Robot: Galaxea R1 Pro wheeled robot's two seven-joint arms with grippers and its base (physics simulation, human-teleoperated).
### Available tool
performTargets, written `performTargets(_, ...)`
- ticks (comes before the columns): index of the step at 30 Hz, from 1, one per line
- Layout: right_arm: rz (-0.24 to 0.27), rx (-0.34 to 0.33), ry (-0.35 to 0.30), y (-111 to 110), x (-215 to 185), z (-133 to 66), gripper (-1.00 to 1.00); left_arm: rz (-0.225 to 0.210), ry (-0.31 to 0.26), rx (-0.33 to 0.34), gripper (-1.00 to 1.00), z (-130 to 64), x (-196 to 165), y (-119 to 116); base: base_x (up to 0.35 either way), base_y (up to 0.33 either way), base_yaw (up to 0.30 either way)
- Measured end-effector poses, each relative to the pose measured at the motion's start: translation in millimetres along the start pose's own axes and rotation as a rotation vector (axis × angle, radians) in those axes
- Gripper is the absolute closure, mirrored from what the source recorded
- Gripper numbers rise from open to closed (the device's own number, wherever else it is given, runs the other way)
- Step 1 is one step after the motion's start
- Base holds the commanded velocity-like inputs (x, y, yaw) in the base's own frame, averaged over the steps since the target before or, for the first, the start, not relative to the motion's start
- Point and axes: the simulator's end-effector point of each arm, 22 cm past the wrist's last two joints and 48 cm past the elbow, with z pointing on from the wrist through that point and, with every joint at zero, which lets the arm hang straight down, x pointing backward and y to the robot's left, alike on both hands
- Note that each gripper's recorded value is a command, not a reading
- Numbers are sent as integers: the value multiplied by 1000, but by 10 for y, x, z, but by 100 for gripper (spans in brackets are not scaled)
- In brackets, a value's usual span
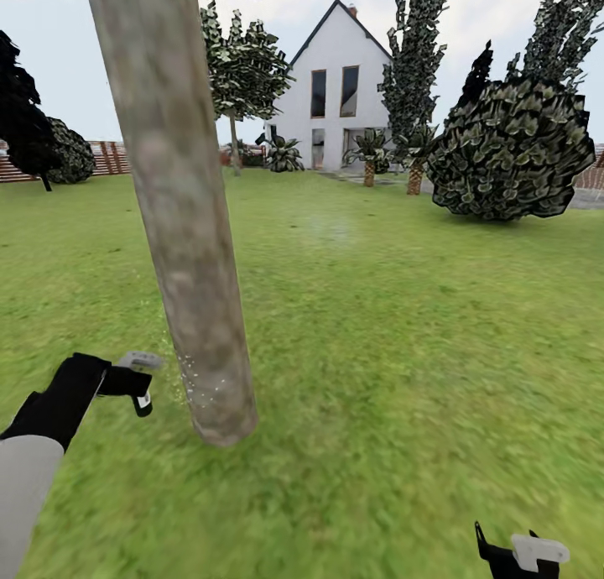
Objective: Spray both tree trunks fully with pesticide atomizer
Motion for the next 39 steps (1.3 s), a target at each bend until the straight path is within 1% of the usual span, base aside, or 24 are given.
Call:
performTargets(1,0,0,0,1,0,0,-100,20,8,-3,100,2,0,-28,116,-202,1)
performTargets(2,0,0,0,1,0,0,-100,22,17,-2,100,1,11,-45,129,-225,0)
performTargets(4,0,0,0,1,0,0,-100,20,27,-2,100,-1,28,-51,127,-242,0)
performTargets(11,0,0,0,1,0,1,-100,15,29,3,100,-2,31,-62,16,-270,0)
performTargets(15,0,0,0,1,0,0,-100,15,29,52,100,-12,37,-152,-53,-274,0)
performTargets(20,0,0,0,1,-2,1,-100,14,28,57,100,-20,33,-150,-52,-274,24)
performTargets(23,0,0,0,1,0,0,-100,12,25,55,100,-33,19,-127,41,-274,231)
performTargets(26,0,0,0,1,0,0,-100,8,-4,47,100,-94,-82,-93,141,-263,274)
performTargets(29,0,0,0,2,1,0,-100,-3,-11,48,100,-110,-98,-72,214,-210,276)
performTargets(35,0,0,0,0,0,0,-100,-7,-14,57,100,-100,-107,-120,114,-59,277)
performTargets(37,0,0,0,0,0,0,-100,-6,-16,56,100,-102,-112,-121,3,-11,154)
performTargets(39,0,0,0,1,0,0,-100,-1,-30,52,100,-134,-165,-113,1,-165,38)
